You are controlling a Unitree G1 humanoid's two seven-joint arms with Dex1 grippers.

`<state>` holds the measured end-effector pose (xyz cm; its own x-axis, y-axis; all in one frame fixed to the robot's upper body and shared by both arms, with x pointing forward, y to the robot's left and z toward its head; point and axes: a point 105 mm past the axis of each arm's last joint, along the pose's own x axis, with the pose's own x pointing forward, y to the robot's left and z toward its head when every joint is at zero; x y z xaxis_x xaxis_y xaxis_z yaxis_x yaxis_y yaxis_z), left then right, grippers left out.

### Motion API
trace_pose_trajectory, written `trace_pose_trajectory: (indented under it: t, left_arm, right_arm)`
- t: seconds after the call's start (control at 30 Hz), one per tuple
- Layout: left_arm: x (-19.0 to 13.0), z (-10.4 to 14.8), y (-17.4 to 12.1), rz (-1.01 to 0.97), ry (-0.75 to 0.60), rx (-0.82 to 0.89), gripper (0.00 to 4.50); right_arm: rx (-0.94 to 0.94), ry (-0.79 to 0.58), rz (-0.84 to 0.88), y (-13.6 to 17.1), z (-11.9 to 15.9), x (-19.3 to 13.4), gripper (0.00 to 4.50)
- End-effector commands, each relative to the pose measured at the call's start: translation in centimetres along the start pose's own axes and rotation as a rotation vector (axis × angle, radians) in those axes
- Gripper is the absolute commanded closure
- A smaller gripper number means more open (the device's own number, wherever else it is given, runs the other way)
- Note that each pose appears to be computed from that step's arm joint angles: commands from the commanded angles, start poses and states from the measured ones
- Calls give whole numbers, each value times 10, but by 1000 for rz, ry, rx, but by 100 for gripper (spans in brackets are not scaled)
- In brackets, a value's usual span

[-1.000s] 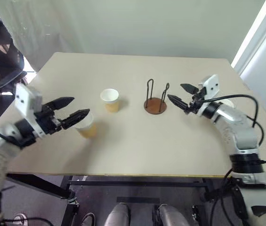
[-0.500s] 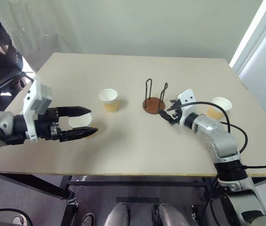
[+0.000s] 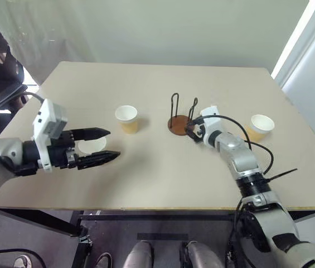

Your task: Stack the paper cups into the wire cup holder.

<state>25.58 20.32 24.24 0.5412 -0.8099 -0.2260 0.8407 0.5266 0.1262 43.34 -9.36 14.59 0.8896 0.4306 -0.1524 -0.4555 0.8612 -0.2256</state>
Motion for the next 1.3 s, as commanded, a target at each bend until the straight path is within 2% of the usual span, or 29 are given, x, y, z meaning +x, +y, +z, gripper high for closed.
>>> trace_pose_trajectory:
  t: [0.03, 0.17, 0.2, 0.27, 0.57, 0.77, 1.07, 1.17, 1.3]
  left_arm:
    - [-4, 10, -4, 13, -27, 37, 51]
    - [-5, 10, -5, 25, -31, 35, 51]
    - [-5, 9, -5, 28, -31, 34, 47]
    - [-5, 9, -5, 30, -31, 33, 47]
    - [-5, 7, -4, 36, -34, 26, 47]
    - [-5, 7, -3, 25, -30, 24, 47]
    - [-3, 8, 1, 0, -18, 26, 47]
    - [-1, 8, 1, -13, -14, 23, 47]
    - [-1, 7, 1, -26, -7, 17, 47]
  right_arm:
    - [-32, -76, -15, -4, 22, 8, 74]
    - [-34, -96, -3, -1, 27, 12, 74]
    - [-36, -100, 0, 0, 27, 13, 104]
    - [-39, -105, 5, 2, 28, 14, 134]
    - [-39, -154, 61, 12, 37, 12, 448]
    - [-77, -197, 255, 30, 44, -11, 448]
    - [-167, -116, 545, 61, 29, -78, 448]
    - [-160, -78, 589, 71, 20, -96, 448]
    - [-130, -44, 594, 79, 12, -105, 448]
